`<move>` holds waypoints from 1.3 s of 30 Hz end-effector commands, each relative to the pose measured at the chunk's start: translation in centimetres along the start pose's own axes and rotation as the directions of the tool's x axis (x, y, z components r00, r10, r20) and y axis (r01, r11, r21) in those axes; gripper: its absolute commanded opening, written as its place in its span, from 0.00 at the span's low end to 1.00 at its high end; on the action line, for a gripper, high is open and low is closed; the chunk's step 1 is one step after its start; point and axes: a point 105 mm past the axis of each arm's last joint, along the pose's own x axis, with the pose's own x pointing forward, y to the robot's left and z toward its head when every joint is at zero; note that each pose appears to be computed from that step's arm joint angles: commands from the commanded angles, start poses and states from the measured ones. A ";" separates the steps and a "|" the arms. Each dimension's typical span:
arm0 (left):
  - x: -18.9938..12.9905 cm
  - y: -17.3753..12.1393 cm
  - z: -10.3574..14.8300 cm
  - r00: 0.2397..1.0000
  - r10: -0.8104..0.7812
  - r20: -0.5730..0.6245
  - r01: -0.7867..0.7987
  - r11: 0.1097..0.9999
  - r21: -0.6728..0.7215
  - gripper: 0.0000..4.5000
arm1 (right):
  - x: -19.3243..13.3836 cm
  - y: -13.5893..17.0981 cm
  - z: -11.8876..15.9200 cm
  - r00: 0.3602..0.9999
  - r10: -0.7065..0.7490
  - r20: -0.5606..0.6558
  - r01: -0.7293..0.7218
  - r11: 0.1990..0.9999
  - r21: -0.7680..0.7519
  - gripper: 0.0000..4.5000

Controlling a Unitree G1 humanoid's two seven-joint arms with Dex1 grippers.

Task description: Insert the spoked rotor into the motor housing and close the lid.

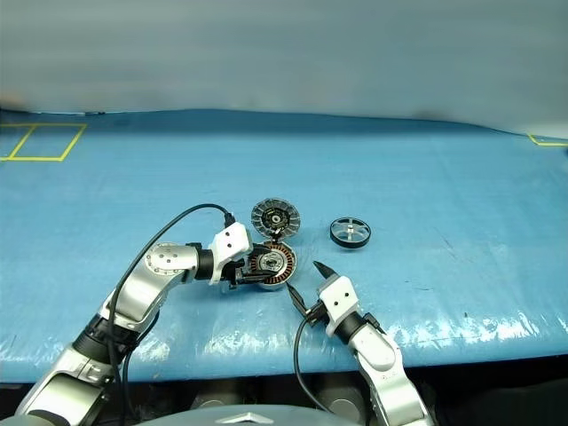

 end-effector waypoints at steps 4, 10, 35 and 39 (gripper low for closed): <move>-1.7 -1.0 4.1 0.982 -0.030 0.189 0.028 1.000 0.008 0.77 | -0.2 -0.2 1.2 0.999 -0.002 0.039 0.002 1.000 -0.013 0.84; -3.6 -1.4 4.7 0.962 0.052 0.269 -0.035 0.997 -0.068 0.36 | -0.4 -1.7 2.1 0.998 -0.061 0.023 0.061 0.997 -0.035 0.84; -5.3 -6.7 -4.3 0.799 0.506 0.326 -0.461 0.862 -0.210 0.00 | 6.1 -1.0 6.8 0.896 0.292 -0.335 -0.349 0.929 -0.125 0.00; -5.1 -6.8 -5.2 0.794 0.523 0.309 -0.476 0.852 -0.219 0.00 | 7.0 -0.6 6.7 0.876 0.325 -0.355 -0.388 0.914 -0.121 0.00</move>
